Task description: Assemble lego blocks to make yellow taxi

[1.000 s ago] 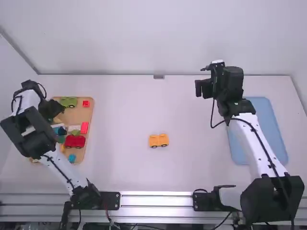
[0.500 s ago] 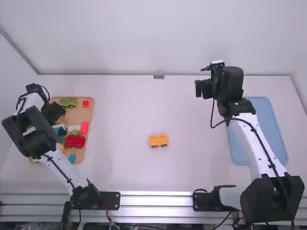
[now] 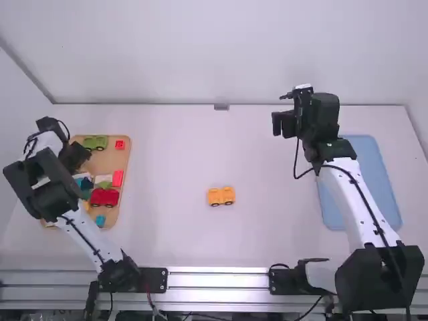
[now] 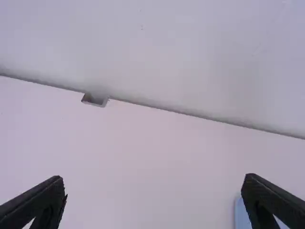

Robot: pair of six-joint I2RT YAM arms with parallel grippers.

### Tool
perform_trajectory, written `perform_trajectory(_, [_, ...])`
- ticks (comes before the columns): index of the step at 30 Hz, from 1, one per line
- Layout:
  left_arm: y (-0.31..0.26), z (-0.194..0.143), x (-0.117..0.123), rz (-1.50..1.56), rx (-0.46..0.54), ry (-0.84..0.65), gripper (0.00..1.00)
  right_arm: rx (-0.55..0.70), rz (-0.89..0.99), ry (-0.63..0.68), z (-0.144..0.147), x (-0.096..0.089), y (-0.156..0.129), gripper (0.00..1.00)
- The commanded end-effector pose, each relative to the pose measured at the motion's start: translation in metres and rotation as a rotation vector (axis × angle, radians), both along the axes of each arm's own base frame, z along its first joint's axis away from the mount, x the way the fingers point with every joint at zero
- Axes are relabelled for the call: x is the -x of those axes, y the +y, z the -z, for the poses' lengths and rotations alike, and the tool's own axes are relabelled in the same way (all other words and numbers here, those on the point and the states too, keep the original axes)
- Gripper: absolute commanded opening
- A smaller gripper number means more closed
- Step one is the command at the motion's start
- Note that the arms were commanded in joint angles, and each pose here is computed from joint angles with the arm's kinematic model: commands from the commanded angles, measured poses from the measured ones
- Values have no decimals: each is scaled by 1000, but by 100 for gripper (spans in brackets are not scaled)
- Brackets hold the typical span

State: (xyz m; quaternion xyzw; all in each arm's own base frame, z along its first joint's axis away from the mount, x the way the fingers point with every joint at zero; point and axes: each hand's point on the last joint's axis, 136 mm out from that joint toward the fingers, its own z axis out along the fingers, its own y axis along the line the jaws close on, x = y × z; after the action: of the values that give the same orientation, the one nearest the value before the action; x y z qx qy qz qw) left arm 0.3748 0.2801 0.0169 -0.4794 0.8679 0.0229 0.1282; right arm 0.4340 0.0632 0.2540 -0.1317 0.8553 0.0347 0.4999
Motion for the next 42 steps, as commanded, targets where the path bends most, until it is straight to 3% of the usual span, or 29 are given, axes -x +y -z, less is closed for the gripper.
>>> perform_trajectory(1, [-4,9,7,-2,7,22,59,-3,4,-22,-11,-5,0,99])
perform_trajectory(28, [1,28,6,-13,-40,-8,60,-3,3,-18,-10,-4,0,99])
perform_trajectory(42, [3,26,3,-13,-50,-21,35,-3,4,-18,-10,-4,0,98])
